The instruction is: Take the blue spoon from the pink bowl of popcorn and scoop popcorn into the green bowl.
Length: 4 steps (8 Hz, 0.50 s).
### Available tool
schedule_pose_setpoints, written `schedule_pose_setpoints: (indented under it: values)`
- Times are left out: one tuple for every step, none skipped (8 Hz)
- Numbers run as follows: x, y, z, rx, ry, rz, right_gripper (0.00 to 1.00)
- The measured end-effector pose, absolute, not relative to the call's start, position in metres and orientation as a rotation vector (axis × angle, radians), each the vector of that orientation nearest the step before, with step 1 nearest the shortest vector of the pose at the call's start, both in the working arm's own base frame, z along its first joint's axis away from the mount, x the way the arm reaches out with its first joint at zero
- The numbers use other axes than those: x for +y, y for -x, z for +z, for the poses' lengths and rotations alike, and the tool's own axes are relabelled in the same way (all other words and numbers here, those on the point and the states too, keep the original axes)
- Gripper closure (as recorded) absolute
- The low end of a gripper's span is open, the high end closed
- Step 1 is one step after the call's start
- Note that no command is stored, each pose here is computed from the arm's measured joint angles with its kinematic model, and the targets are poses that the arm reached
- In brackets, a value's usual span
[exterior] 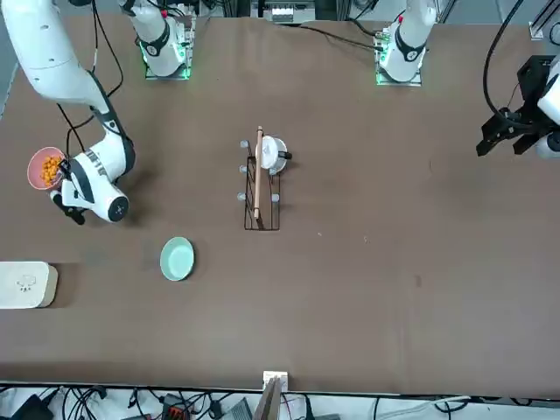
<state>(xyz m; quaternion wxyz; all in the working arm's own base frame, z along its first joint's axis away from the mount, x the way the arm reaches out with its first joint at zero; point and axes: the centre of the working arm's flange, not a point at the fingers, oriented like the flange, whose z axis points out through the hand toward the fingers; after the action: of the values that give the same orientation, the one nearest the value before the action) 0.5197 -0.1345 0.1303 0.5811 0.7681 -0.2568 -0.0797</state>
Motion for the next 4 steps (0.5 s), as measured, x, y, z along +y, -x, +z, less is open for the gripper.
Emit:
schedule_pose_setpoints:
  values:
    - [-0.132, -0.519, 0.131, -0.588, -1.781, -0.187, 0.89]
    - [-0.128, -0.519, 0.133, -0.569, -1.754, -0.184, 0.89]
    - [-0.123, -0.52, 0.137, -0.553, -1.722, -0.181, 0.89]
    - [-0.115, -0.524, 0.144, -0.54, -1.691, -0.172, 0.89]
